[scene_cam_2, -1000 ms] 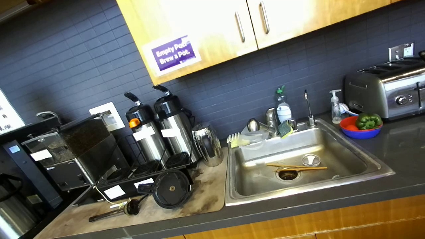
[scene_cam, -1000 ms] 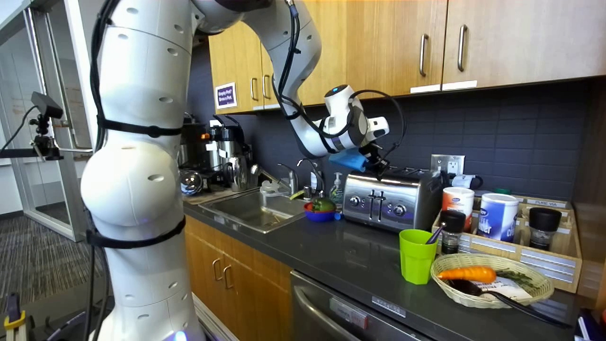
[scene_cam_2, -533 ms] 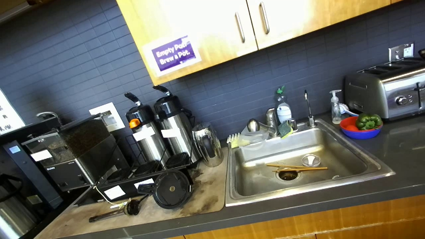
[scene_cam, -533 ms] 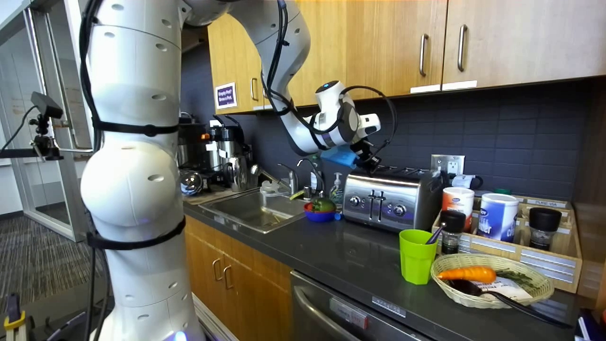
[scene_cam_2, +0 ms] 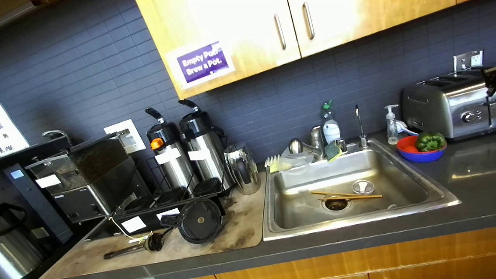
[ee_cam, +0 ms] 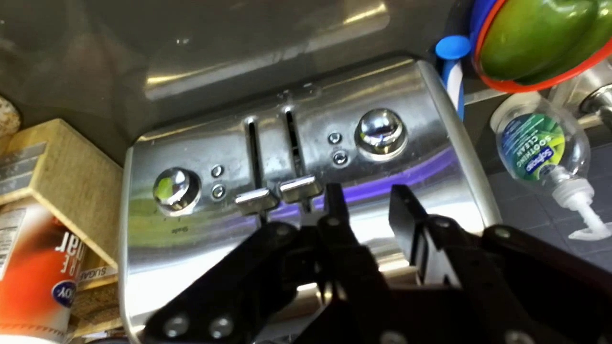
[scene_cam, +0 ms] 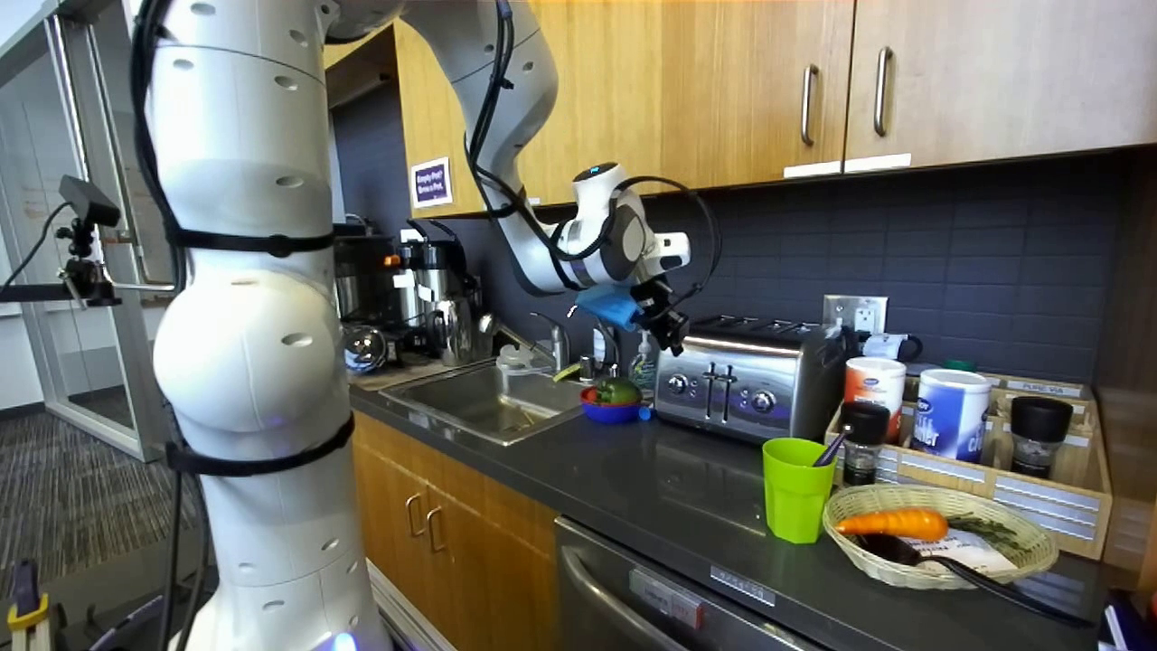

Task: Push down the toaster lever

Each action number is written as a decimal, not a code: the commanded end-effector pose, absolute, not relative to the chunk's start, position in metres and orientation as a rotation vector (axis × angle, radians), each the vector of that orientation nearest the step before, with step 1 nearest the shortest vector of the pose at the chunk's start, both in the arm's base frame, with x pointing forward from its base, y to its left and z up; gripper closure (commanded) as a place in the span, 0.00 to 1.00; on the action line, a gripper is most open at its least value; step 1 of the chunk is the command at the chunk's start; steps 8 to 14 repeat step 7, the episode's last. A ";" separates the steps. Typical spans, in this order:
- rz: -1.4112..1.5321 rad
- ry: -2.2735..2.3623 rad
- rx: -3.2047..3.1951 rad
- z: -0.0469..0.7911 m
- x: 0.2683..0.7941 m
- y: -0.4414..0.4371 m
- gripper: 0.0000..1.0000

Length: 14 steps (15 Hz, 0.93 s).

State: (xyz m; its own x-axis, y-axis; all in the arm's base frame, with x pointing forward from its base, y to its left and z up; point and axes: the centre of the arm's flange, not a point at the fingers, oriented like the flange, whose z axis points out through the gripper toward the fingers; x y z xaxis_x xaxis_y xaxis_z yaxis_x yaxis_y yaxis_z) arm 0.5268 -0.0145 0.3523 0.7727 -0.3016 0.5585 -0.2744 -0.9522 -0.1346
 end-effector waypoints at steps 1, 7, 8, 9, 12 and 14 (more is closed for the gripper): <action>-0.797 0.464 -2.909 0.375 0.501 -0.001 0.36; -0.814 0.467 -2.900 0.348 0.516 0.022 0.36; -0.814 0.467 -2.900 0.348 0.516 0.022 0.36; -0.814 0.467 -2.900 0.348 0.516 0.022 0.36; -0.814 0.467 -2.900 0.348 0.516 0.022 0.36; -0.814 0.467 -2.900 0.348 0.516 0.022 0.36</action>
